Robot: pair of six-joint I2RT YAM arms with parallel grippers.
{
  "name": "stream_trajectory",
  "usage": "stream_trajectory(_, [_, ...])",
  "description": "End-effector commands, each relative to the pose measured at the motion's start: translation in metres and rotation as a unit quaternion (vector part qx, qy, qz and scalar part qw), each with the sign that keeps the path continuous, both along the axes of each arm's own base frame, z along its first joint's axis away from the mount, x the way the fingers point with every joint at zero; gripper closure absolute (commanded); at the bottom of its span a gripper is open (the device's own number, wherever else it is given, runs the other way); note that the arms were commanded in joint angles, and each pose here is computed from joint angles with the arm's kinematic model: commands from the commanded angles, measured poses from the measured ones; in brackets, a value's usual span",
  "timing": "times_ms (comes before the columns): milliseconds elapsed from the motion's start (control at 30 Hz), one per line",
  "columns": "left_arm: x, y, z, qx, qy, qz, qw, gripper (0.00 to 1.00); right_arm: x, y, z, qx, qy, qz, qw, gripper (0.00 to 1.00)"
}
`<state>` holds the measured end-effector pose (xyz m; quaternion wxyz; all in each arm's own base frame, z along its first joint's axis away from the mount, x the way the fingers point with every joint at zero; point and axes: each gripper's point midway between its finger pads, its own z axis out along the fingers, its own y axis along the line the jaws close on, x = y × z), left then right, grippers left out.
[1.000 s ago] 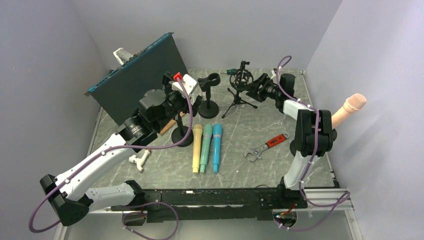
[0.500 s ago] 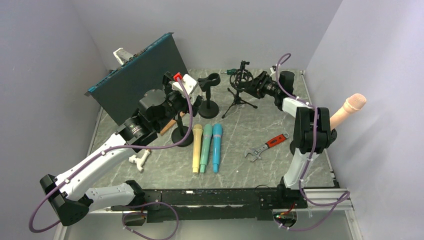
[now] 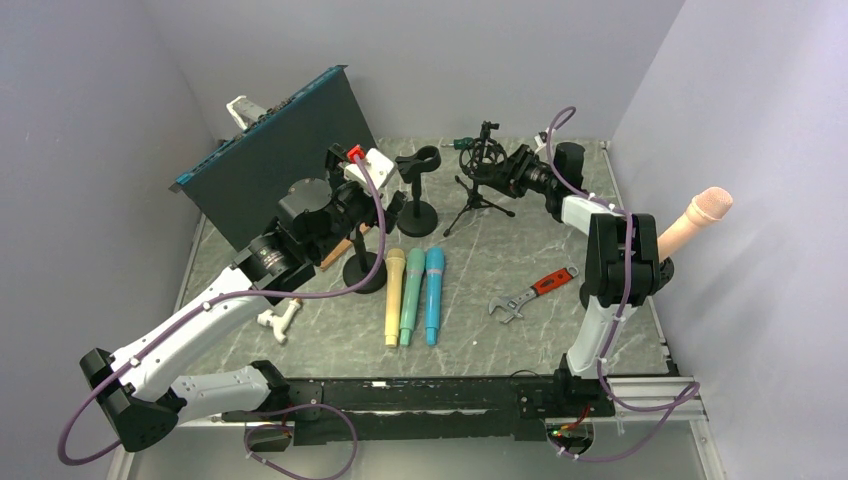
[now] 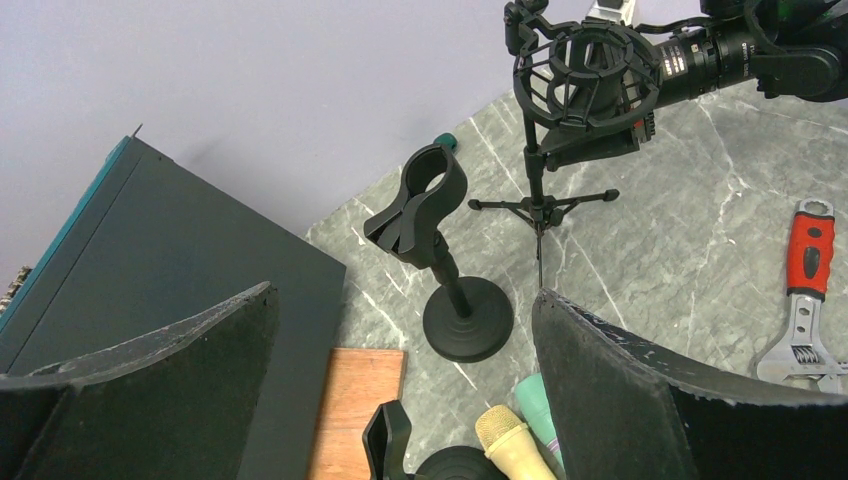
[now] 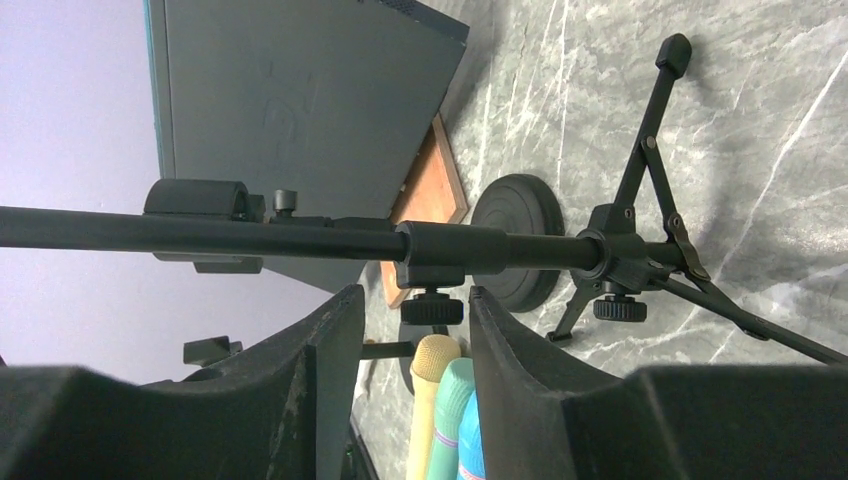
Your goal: Remove the microphone from the stand
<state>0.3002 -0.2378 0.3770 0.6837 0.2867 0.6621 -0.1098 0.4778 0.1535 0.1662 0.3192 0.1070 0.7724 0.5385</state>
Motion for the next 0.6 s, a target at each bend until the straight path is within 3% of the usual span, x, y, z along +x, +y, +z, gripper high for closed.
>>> stream_trajectory(0, [-0.002, 0.002, 0.025, -0.023, -0.022, 0.002, 1.0, 0.01, -0.001, 0.012, 0.007, -0.008, -0.039, 0.016, 0.999, 0.58])
stream_trajectory(100, [-0.003, 0.002, 0.026, -0.023, -0.023, 0.001, 0.999, 0.01, -0.001, 0.013, 0.006, -0.016, -0.042, 0.012, 0.999, 0.67])
stream_trajectory(300, [-0.003, 0.002, 0.026, -0.023, -0.024, 0.001, 0.999, 0.01, -0.001, 0.012, -0.001, -0.062, -0.046, 0.003, 0.997, 0.73])
stream_trajectory(433, [-0.002, 0.002, 0.026, -0.022, -0.023, 0.002, 0.999, 0.01, 0.0, 0.007, -0.005, -0.1, -0.051, -0.01, 0.994, 0.98])
stream_trajectory(567, [-0.003, 0.002, 0.026, -0.022, -0.023, 0.002, 0.999, 0.01, 0.001, -0.001, -0.012, -0.179, -0.066, -0.027, 0.981, 1.0])
